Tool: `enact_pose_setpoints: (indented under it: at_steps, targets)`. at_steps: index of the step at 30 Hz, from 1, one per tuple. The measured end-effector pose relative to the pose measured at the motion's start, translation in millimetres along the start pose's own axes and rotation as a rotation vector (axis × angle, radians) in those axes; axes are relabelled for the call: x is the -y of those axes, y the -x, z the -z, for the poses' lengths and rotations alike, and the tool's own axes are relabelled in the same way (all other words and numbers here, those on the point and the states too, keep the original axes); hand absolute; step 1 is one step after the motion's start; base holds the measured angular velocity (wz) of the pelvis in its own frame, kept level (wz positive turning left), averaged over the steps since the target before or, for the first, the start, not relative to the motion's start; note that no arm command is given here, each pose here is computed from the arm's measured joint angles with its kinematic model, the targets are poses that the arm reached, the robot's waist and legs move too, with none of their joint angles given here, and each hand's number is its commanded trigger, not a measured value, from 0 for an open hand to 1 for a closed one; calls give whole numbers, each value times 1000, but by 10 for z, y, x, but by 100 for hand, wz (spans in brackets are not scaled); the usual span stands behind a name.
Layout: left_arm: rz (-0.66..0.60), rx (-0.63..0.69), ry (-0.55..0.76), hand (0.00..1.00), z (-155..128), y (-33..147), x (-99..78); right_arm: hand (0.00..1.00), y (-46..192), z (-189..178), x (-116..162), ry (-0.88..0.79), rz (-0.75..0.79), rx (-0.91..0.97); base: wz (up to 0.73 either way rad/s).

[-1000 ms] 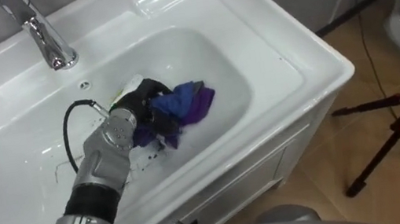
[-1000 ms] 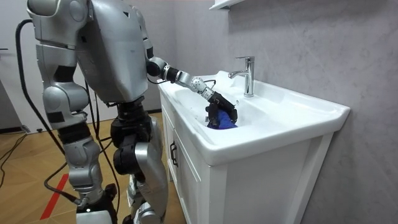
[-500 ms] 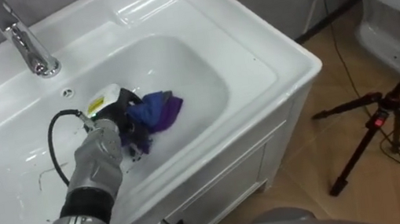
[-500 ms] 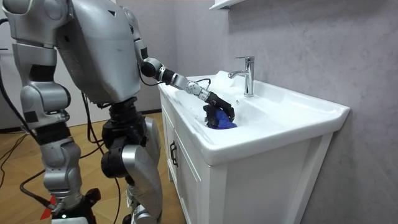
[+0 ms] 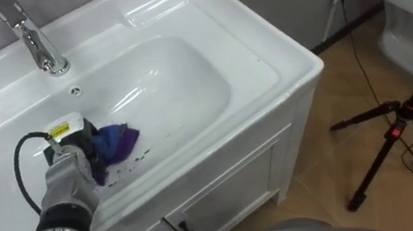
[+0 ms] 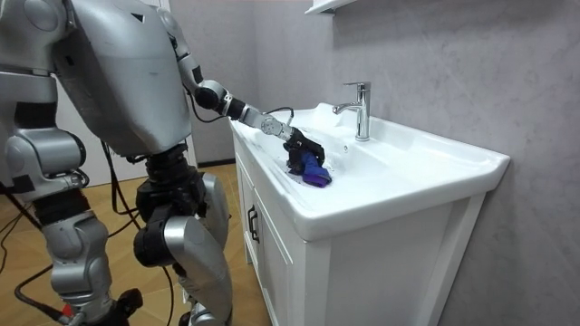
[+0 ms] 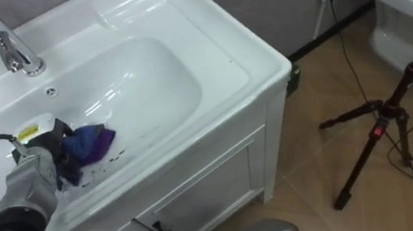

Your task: Wipe basin

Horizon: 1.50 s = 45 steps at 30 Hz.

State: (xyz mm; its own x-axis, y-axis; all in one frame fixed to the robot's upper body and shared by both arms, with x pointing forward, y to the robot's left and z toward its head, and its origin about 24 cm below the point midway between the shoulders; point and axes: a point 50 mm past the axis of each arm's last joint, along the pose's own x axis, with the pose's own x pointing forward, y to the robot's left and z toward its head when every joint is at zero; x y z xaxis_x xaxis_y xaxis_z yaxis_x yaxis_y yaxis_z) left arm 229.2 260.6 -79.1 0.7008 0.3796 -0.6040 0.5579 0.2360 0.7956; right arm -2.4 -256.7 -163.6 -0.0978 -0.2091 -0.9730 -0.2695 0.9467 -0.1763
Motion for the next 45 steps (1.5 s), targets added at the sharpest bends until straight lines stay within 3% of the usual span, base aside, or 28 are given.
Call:
enact_pose_setpoints:
  at_steps: [14,28,45]
  targets:
    - [50,-167,-94,100,348,36,-75,0,21,-125,72,38,38,12,-2]
    - [50,-170,-131,100,329,36,-180,0,44,-286,134,78,56,39,11]
    - [61,-156,-163,100,315,71,-123,0,89,-482,310,90,130,110,12]
